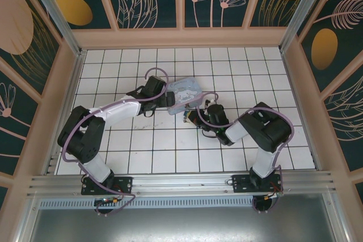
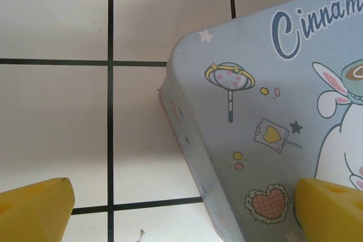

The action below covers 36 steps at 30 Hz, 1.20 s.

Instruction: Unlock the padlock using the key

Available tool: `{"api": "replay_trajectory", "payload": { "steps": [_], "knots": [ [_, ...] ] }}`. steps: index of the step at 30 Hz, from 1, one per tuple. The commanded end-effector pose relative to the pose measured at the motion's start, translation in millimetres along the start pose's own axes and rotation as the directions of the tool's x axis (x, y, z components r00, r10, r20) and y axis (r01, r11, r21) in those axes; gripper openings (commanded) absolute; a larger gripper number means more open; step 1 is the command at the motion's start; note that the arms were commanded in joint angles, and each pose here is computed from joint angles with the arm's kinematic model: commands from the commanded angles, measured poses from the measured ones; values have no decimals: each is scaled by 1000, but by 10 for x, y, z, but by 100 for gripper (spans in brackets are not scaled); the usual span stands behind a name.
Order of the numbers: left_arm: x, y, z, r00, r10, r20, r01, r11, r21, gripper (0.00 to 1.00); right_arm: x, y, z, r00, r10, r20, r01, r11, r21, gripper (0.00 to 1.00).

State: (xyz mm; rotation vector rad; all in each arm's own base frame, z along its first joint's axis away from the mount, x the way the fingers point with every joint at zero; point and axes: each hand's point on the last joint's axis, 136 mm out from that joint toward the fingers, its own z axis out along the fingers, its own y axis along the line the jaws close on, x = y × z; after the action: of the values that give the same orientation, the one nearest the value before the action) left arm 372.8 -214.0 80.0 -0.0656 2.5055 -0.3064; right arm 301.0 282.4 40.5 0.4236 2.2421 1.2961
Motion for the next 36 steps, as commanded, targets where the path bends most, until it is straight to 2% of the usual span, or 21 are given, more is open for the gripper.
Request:
{"api": "replay_trajectory", "payload": {
  "steps": [1,12,28,31,36],
  "knots": [
    [72,88,43,999,40,-27,-41,998,-53,98,-141,144,-37,992,84,90,-76,993,-91,0],
    [238,143,202,995,56,-81,-62,995,-73,99,-288,354,-15,974,161,161,-130,973,-189,0],
    [337,177,291,991,64,-115,-73,994,-81,99,-664,143,-54,944,176,279,-147,981,-123,0],
    [368,187,316,990,66,-128,-77,993,-85,98,-729,167,-17,957,152,248,-125,985,-123,0],
    [393,207,341,988,70,-138,-83,992,-93,99,-687,145,89,988,66,143,-62,997,-36,0]
  ]
}}
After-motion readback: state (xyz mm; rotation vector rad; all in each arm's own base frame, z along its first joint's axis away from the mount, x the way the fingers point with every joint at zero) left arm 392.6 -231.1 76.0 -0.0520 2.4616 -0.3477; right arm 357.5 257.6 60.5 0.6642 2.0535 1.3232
